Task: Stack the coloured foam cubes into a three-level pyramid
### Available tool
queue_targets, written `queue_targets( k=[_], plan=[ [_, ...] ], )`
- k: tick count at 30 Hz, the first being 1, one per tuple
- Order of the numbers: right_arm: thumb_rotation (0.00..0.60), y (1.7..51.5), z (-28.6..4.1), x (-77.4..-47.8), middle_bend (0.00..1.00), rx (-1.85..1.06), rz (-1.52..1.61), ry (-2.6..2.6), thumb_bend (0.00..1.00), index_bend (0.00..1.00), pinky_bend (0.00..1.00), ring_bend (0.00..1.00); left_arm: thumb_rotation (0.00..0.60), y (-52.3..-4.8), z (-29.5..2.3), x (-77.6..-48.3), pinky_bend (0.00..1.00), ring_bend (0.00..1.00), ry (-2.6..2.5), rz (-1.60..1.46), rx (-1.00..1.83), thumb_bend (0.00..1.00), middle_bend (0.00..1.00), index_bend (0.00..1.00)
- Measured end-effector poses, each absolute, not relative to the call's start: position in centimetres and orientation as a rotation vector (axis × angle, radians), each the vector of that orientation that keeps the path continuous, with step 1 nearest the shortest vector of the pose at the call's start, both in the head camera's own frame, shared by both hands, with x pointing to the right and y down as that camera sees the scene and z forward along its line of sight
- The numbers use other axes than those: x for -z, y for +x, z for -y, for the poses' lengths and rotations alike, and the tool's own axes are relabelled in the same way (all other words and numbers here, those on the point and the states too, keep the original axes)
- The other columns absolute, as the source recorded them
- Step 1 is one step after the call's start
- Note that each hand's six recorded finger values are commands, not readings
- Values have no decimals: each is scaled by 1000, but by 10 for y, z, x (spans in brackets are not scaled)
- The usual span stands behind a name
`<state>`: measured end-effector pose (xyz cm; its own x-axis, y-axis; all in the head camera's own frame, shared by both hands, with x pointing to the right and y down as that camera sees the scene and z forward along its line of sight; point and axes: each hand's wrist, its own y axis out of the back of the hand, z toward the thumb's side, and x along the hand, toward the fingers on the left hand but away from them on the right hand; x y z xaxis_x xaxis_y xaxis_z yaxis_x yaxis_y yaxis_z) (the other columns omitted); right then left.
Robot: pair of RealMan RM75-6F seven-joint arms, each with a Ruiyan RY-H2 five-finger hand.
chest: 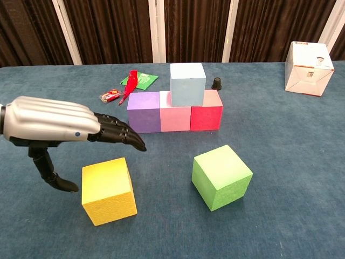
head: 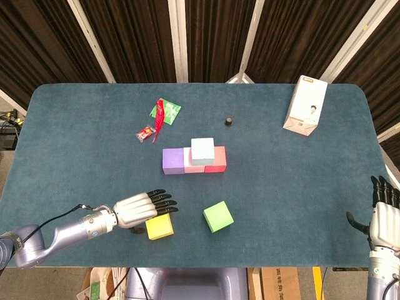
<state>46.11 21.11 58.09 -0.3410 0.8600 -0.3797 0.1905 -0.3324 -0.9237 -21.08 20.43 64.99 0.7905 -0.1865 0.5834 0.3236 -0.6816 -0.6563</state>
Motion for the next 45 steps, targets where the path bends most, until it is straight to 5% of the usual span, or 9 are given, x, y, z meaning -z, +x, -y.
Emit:
queue_targets(
  k=[16,34,45],
  plan=[
    [600,467,-211,-584,16,-1727,1400,-1377,247,2,0,0,600,-203,-211,-662,0,0,-2172,119,796,326,132,150],
    [600,456,-210,-583,75,-1679,1349,-1416,247,92,0,0,600,-204,-210,-659,0,0,-2139,113,783,467,302,314],
    [600,435,-210,-575,76,-1573,1179,-1479,247,109,0,0,600,-214,-189,-649,0,0,-2105,21,837,469,327,332]
  ],
)
